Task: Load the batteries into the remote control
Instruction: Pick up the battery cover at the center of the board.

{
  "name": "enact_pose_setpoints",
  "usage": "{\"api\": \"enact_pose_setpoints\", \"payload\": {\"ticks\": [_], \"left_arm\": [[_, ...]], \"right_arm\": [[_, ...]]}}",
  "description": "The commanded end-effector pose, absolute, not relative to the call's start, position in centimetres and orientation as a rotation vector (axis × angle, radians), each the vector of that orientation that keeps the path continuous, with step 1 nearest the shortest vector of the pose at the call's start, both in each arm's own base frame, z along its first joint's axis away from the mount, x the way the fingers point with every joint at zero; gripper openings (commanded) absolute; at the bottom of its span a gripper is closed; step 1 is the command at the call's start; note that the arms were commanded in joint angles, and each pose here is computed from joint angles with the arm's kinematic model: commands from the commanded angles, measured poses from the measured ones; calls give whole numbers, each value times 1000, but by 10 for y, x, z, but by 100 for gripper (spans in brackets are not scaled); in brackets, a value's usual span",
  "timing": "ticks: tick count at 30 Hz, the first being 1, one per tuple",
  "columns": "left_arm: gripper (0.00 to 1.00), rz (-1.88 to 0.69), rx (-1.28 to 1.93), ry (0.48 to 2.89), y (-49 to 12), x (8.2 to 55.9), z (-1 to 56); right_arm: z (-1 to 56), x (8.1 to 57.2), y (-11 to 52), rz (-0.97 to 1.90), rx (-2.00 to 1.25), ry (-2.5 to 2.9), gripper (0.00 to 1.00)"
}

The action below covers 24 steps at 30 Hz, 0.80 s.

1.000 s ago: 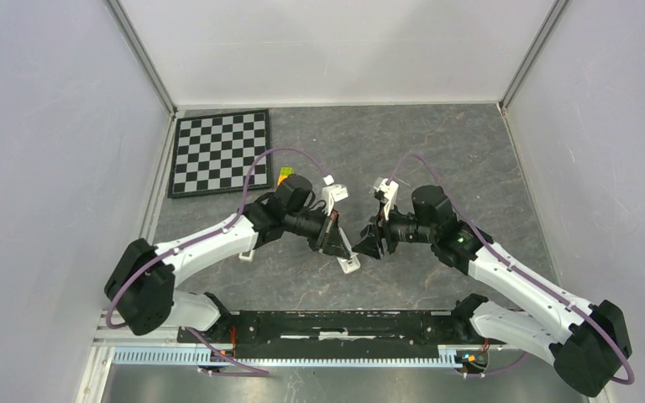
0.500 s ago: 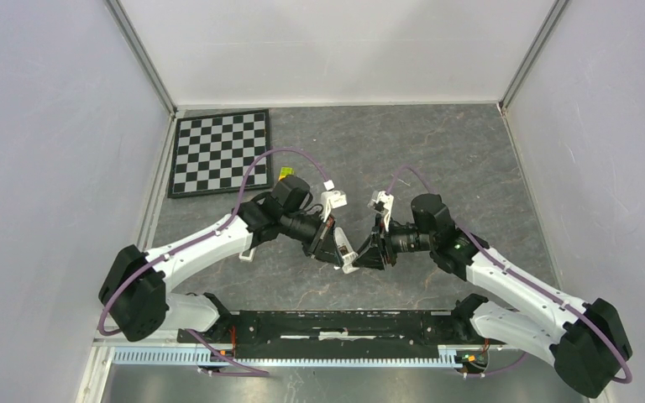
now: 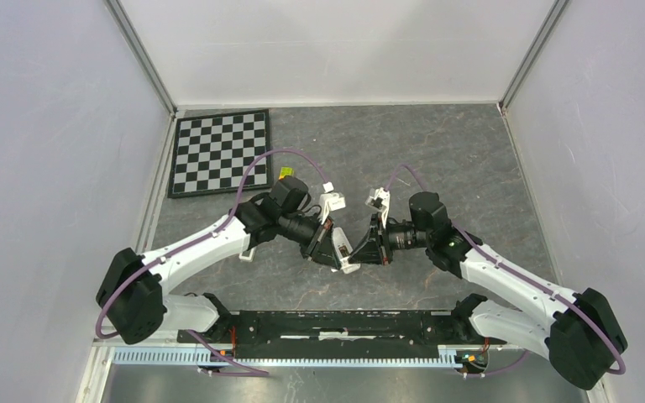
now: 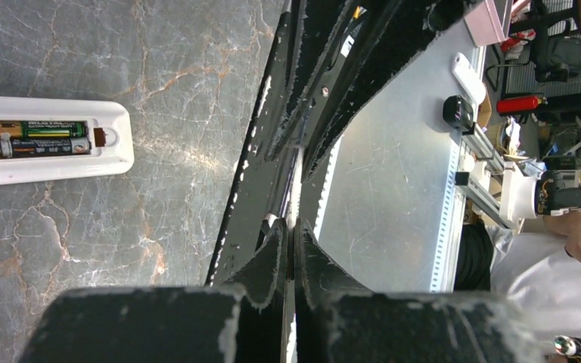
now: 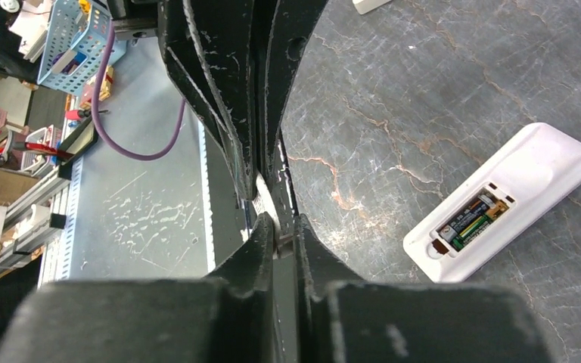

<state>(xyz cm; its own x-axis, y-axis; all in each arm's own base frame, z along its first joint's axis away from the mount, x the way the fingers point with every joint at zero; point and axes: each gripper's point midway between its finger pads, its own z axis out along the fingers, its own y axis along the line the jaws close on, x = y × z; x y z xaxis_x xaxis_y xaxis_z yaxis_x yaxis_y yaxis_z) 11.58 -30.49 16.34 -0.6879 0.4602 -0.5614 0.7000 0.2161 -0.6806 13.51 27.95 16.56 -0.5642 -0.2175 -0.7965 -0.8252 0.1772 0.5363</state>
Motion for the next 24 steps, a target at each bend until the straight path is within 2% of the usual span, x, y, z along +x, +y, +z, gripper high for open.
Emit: {"api": "enact_pose_setpoints", "payload": {"ticks": [1, 2, 3, 7, 8, 11, 14, 16, 24], "left_arm": [[2, -1464, 1155, 2117, -310, 119, 188], [4, -1455, 1145, 2120, -310, 120, 189], [9, -1440, 1132, 2126, -310, 122, 189], [47, -1356, 1051, 2161, -308, 134, 188], [59, -1323, 1021, 2172, -307, 138, 186], [80, -1213, 901, 2205, -303, 156, 182], [95, -1029, 715, 2262, -289, 183, 172], [100, -918, 570, 2292, -276, 201, 165], [100, -670, 69, 2351, -223, 243, 131]], "right_arm": [[179, 131, 284, 1463, -1000, 1814, 2], [179, 130, 284, 1464, -997, 1813, 0], [179, 130, 284, 1463, -993, 1816, 0], [179, 134, 284, 1440, -967, 1838, 0], [178, 136, 283, 1433, -958, 1847, 0], [173, 145, 282, 1374, -912, 1893, 0], [158, 156, 277, 1282, -862, 1977, 0], [138, 164, 270, 1195, -815, 2082, 0], [75, 171, 257, 940, -726, 2299, 0]]}}
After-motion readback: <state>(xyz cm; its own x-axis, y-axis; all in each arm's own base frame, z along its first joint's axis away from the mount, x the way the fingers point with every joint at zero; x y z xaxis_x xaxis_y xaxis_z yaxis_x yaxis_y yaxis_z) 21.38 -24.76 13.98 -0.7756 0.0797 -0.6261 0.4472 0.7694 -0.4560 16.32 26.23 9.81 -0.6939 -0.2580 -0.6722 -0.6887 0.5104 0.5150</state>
